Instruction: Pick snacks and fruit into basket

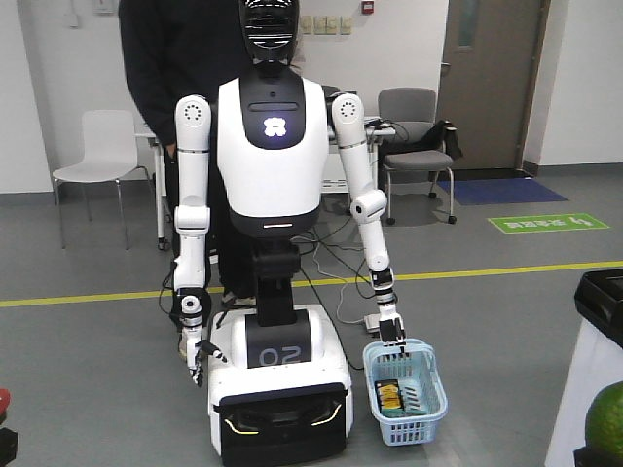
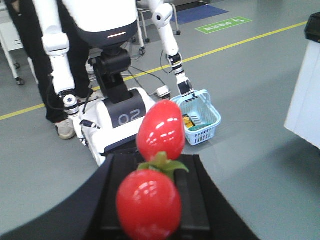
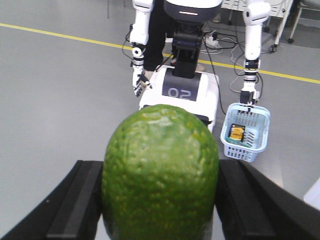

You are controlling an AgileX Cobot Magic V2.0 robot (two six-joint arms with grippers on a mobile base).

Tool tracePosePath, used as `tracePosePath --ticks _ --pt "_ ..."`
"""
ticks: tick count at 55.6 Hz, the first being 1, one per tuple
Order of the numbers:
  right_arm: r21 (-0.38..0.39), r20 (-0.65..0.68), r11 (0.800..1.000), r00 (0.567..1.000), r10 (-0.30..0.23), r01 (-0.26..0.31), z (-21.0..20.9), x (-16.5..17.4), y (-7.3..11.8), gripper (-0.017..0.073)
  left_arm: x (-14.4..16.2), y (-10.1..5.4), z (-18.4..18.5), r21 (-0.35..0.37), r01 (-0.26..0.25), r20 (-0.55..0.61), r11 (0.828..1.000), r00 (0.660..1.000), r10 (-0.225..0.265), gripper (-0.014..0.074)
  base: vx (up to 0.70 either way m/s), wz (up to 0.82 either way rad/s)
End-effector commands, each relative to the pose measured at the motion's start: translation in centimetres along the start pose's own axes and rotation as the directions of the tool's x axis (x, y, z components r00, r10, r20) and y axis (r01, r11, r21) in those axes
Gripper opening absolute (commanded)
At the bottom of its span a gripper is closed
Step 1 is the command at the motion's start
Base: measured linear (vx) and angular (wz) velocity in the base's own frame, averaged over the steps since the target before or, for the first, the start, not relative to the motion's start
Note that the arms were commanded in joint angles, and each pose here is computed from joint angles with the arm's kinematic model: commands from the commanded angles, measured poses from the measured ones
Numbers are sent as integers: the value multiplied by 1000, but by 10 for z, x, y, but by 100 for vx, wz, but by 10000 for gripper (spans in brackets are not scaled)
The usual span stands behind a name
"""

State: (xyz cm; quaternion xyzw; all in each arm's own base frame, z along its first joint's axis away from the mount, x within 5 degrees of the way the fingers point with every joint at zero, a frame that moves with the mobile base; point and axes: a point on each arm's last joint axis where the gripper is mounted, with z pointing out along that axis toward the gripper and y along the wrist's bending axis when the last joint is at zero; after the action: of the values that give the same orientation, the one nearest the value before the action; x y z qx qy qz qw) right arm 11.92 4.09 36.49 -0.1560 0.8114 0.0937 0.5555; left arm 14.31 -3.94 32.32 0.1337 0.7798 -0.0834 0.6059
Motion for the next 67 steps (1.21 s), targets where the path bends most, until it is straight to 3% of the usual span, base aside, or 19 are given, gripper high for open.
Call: tracePosePath --ticks 1,67 --pt "20 117 1000 993 -9 7 -6 -16 -2 -9 -17 4 -5 -35 21 108 999 994 -17 -6 6 -25" --pt "20 117 1000 993 -9 7 -6 -16 -2 -9 -17 4 -5 -35 21 108 999 994 -17 -6 12 -22"
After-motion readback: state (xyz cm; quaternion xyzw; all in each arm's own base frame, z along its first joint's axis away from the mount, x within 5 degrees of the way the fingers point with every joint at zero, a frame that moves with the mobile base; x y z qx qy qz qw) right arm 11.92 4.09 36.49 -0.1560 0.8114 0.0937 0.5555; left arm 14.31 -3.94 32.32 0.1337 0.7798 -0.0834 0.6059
